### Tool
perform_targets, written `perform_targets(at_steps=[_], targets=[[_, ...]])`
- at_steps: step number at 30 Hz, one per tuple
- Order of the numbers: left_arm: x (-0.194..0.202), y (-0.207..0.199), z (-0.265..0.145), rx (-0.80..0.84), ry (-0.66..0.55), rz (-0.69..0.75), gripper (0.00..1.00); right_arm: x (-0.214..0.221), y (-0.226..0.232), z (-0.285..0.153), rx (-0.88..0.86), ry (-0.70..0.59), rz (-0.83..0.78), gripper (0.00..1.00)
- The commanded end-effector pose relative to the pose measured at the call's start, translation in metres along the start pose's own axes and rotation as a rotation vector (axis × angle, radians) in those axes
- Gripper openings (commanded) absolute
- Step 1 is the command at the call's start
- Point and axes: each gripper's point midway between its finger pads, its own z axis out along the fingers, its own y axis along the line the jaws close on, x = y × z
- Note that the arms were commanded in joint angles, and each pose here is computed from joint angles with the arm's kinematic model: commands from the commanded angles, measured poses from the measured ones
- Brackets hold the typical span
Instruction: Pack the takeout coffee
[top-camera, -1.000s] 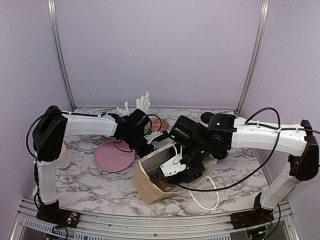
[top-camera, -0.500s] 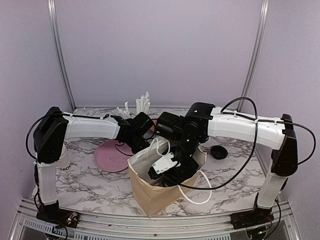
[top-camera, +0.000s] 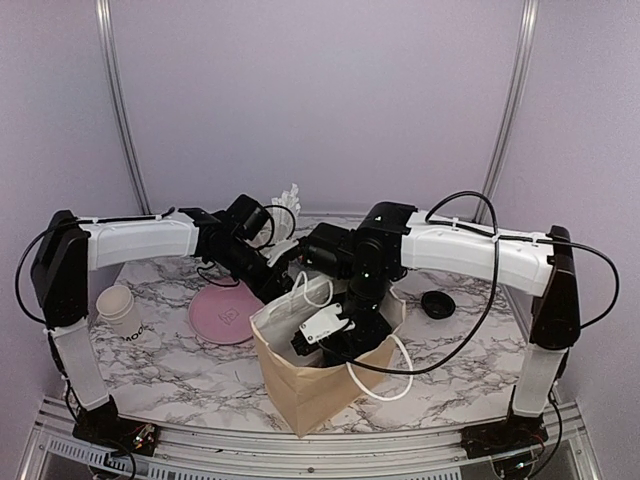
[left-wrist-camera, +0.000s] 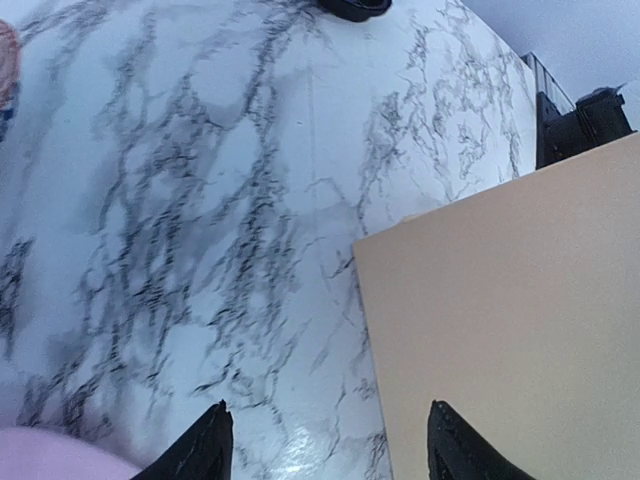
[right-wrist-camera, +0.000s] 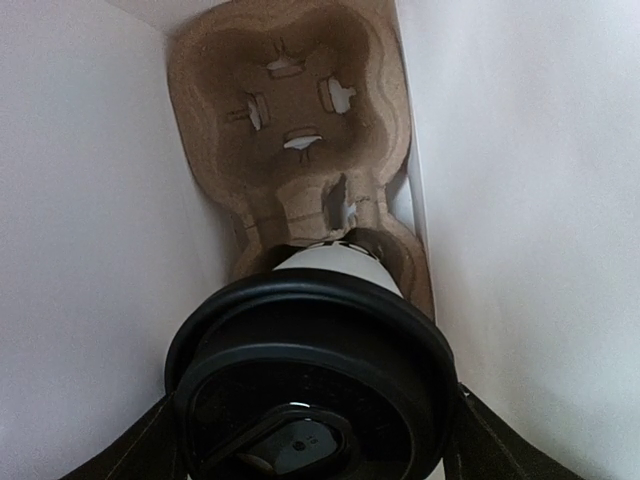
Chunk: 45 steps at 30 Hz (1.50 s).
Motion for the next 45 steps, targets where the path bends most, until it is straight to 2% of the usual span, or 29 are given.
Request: perform_targets(at_steps=[1, 11, 19, 22, 24, 26, 30, 33, 40, 43, 45], targets=[[0.005, 0.018, -0.042, -0.106, -0.028, -0.019, 0.67, 0.009, 0.013, 0.049, -0.183, 0.065, 0.018, 0.41], [0.004, 0.022, -0.082, -0.185, -0.094, -0.018, 0.68, 0.016, 0.004, 0.064, -0.222, 0.067, 0.048, 0.43], [-0.006, 0.006, -0.112, -0.222, -0.166, 0.007, 0.7, -0.003, -0.009, 0.014, -0.085, -0.027, 0.058, 0.72], [-0.019, -0.014, -0.136, -0.221, -0.238, 0.05, 0.72, -0.012, -0.01, -0.008, -0.033, -0.069, 0.053, 0.82], [-0.028, -0.031, -0.155, -0.225, -0.291, 0.087, 0.73, -0.016, -0.009, -0.024, 0.004, -0.093, 0.041, 0.94], [-0.035, -0.049, -0.171, -0.218, -0.334, 0.124, 0.75, -0.018, -0.007, -0.038, 0.042, -0.11, 0.024, 0.98], [-0.043, -0.08, -0.188, -0.194, -0.387, 0.182, 0.78, -0.019, -0.004, -0.061, 0.11, -0.128, -0.009, 0.99], [-0.045, -0.101, -0.184, -0.175, -0.388, 0.219, 0.79, -0.018, -0.003, -0.071, 0.139, -0.136, -0.016, 0.99], [-0.051, -0.126, -0.136, -0.152, -0.297, 0.284, 0.8, -0.025, 0.001, -0.085, 0.151, -0.193, -0.031, 0.98], [-0.054, -0.121, -0.117, -0.185, -0.258, 0.299, 0.79, -0.024, 0.005, -0.082, 0.127, -0.201, -0.029, 0.95], [-0.056, -0.115, -0.108, -0.203, -0.239, 0.294, 0.75, -0.021, 0.006, -0.077, 0.117, -0.19, -0.029, 0.92]])
